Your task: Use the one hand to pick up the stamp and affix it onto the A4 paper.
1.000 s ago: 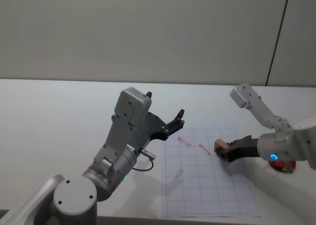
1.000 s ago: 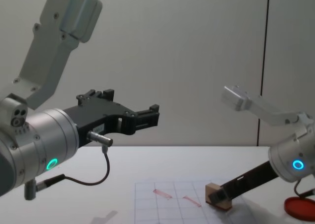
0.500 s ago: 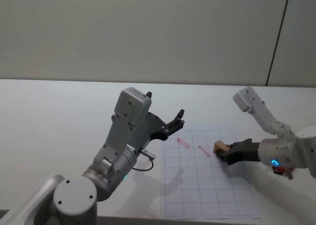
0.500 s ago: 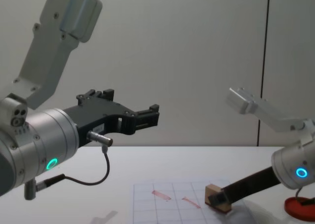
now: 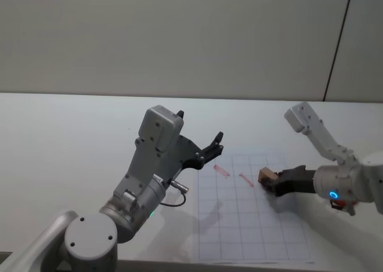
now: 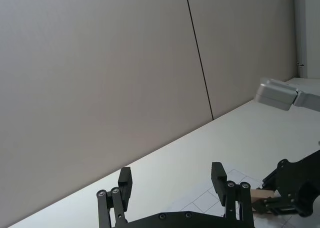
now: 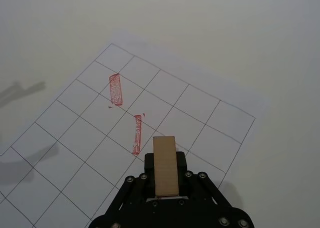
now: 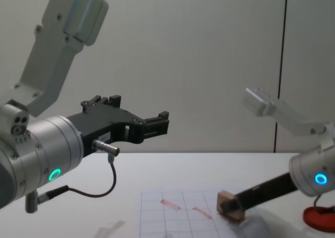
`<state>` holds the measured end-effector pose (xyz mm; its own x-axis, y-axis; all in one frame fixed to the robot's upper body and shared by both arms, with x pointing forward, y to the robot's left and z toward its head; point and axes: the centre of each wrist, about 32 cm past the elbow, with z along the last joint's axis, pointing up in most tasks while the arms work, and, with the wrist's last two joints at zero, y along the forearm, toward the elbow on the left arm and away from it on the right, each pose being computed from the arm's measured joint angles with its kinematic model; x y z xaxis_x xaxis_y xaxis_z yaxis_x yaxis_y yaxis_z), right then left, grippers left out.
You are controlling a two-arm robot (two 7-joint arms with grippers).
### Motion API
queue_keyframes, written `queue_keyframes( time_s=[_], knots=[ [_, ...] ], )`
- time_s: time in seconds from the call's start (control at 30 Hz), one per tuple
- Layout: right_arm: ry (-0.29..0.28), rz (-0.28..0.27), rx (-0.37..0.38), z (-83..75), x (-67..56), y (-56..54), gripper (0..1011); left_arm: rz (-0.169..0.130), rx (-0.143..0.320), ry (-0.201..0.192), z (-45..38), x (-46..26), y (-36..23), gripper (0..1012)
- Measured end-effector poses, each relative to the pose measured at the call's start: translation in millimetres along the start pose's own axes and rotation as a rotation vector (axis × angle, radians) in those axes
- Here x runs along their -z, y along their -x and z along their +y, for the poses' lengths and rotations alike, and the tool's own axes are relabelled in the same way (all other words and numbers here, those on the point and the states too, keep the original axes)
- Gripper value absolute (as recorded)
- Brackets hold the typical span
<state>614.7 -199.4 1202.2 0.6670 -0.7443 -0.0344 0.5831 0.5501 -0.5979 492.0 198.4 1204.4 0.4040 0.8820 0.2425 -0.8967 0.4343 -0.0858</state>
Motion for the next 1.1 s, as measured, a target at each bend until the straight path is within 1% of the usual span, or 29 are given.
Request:
queue_keyframes(
  time_s=[0.1, 0.13, 0.3, 0.33, 0.4, 0.73, 0.77, 0.9, 0.97, 1.1],
  knots=[
    [-0.016, -0.004, 0.003, -3.9, -5.8, -0.9, 218, 0.0, 0.0, 0.0, 0.0, 0.0, 0.0, 1002],
    [-0.016, -0.004, 0.003, -3.9, -5.8, -0.9, 218, 0.0, 0.0, 0.0, 0.0, 0.0, 0.0, 1002],
    [-0.051, -0.014, 0.007, -14.6, -20.7, -3.2, 218, 0.0, 0.0, 0.0, 0.0, 0.0, 0.0, 1002],
    [-0.051, -0.014, 0.007, -14.6, -20.7, -3.2, 218, 0.0, 0.0, 0.0, 0.0, 0.0, 0.0, 1002],
    [-0.071, -0.019, 0.01, -21.0, -28.7, -4.7, 218, 0.0, 0.0, 0.0, 0.0, 0.0, 0.0, 1002],
    [-0.121, -0.02, 0.015, -41.5, -47.5, -9.8, 218, 0.0, 0.0, 0.0, 0.0, 0.0, 0.0, 1002],
    [-0.121, -0.02, 0.015, -41.5, -47.5, -9.8, 218, 0.0, 0.0, 0.0, 0.0, 0.0, 0.0, 1002],
    [-0.134, -0.012, 0.021, -50.3, -50.8, -11.5, 218, 0.0, 0.0, 0.0, 0.0, 0.0, 0.0, 1002],
    [-0.135, -0.007, 0.026, -53.2, -50.8, -12.0, 218, 0.0, 0.0, 0.0, 0.0, 0.0, 0.0, 1002],
    [-0.14, 0.011, 0.045, -64.1, -47.8, -13.5, 218, 0.0, 0.0, 0.0, 0.0, 0.0, 0.0, 1002]
  ],
)
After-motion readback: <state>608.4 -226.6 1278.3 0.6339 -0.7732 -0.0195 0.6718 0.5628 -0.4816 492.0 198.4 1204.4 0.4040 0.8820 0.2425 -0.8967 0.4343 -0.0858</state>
